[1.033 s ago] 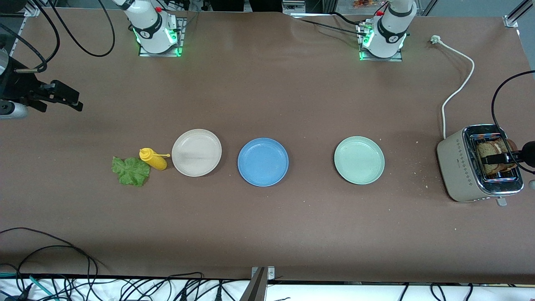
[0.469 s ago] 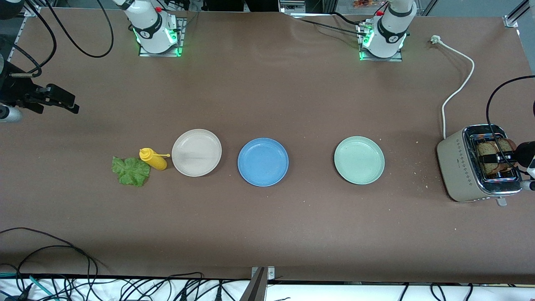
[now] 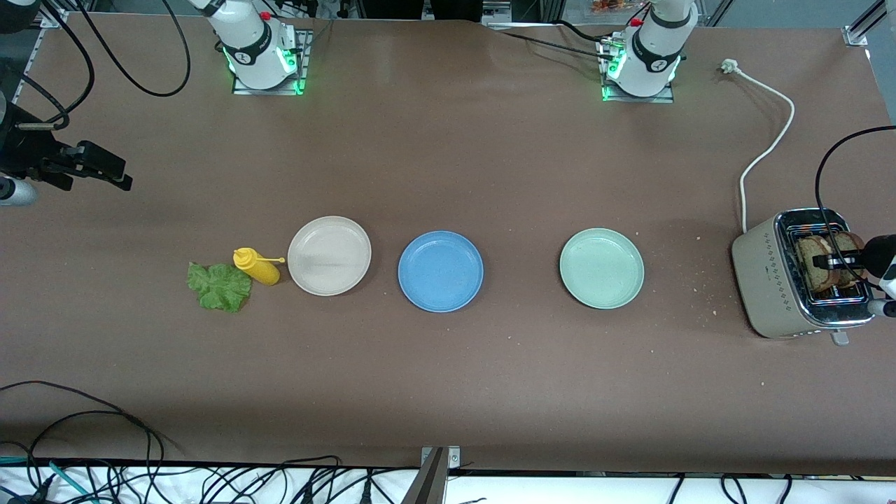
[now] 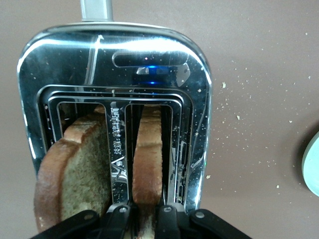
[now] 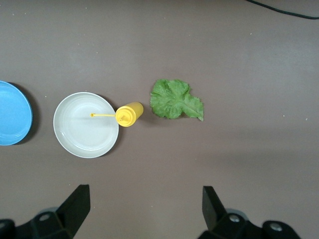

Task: Make sandwich in blue plate with both arms
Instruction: 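Lift the bread slice out of the toaster with the left gripper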

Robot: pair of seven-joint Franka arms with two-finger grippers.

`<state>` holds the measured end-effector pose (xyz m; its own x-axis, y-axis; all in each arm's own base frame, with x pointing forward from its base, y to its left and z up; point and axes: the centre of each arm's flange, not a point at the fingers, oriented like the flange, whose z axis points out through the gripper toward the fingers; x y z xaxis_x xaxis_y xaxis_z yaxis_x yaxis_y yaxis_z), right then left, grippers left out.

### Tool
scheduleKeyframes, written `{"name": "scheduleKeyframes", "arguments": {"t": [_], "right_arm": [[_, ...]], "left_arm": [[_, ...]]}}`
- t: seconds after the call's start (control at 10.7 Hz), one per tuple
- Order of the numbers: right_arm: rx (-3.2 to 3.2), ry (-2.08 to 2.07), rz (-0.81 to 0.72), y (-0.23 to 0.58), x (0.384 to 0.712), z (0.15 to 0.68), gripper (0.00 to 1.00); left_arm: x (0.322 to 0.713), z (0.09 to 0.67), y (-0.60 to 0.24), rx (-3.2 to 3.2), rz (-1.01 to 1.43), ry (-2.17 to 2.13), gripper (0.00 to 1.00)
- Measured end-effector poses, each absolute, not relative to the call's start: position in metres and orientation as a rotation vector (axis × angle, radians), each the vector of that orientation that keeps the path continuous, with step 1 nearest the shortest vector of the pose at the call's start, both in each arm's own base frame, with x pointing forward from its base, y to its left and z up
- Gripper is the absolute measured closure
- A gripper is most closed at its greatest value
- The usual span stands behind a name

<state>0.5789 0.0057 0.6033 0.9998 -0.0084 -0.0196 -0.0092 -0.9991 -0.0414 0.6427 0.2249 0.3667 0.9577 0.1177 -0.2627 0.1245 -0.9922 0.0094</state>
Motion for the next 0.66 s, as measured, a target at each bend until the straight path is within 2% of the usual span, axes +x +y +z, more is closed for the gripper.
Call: {"name": "scheduleKeyframes", "arguments": {"t": [0.28, 0.66], "right_arm": [[-3.1, -0.002, 0.031, 0.0, 0.581, 0.601, 0.0], [-3.1, -0.005, 0.016, 0.0, 0.582, 0.604, 0.0]], "left_arm": [[0.641, 0.394, 0.225, 3.092, -0.381, 0.126, 0.86], [0.606, 0.496, 0.216, 3.101, -0.37, 0.108, 0.9]]}}
